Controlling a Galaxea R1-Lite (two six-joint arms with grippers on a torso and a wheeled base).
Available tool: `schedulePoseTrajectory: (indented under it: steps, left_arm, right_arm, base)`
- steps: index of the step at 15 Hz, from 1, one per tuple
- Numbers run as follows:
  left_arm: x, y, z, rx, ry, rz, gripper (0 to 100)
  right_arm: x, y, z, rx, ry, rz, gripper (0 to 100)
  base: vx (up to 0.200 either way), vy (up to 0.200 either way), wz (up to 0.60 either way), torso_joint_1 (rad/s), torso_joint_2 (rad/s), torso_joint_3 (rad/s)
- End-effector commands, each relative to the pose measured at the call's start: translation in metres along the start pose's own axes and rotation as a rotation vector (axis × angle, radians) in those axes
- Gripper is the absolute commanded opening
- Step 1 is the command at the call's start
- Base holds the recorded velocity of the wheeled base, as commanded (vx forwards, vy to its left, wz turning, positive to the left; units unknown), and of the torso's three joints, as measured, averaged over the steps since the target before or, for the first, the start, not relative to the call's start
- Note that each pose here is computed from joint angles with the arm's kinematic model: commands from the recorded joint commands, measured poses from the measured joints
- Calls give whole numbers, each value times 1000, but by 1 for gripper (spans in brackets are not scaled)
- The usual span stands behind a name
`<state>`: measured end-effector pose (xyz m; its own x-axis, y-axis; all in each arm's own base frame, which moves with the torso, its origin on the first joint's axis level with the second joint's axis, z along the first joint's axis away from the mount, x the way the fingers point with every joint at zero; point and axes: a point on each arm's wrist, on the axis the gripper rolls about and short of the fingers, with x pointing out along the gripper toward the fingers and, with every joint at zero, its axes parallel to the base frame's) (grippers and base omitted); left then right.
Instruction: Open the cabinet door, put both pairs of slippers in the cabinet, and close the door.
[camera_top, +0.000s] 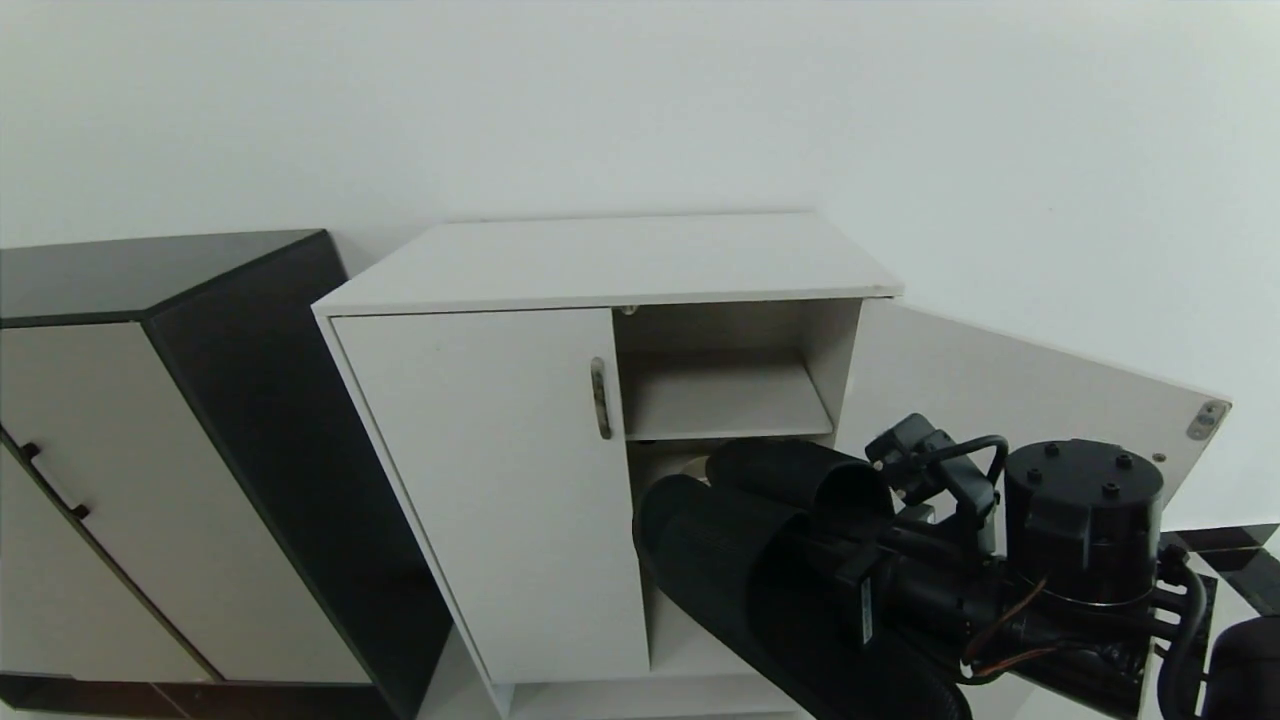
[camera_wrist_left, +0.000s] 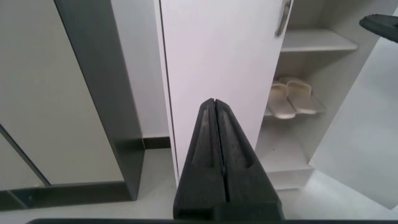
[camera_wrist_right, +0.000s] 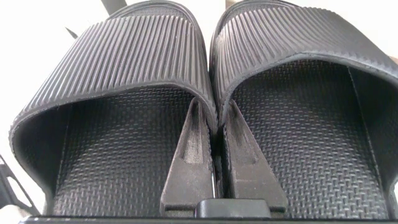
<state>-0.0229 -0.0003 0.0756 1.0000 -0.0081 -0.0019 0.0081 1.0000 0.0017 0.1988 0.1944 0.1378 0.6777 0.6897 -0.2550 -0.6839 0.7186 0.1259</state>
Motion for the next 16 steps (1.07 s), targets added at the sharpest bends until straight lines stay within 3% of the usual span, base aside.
schedulePoseTrajectory:
  steps: [1, 12, 16]
  left_arm:
    - [0, 0, 0, 0, 1, 0, 0]
    - [0, 0, 0, 0, 1, 0, 0]
    - [0, 0, 0, 0, 1, 0, 0]
  right_arm:
    - [1, 0, -3, 1, 11, 1, 0]
    - [4, -2, -8, 1, 29, -4, 0]
    - [6, -2, -10, 1, 21, -4, 0]
  base:
    - [0, 0, 0, -242, 491, 246]
    - [0, 0, 0, -223, 430, 210]
    - [0, 0, 0, -55, 196, 63]
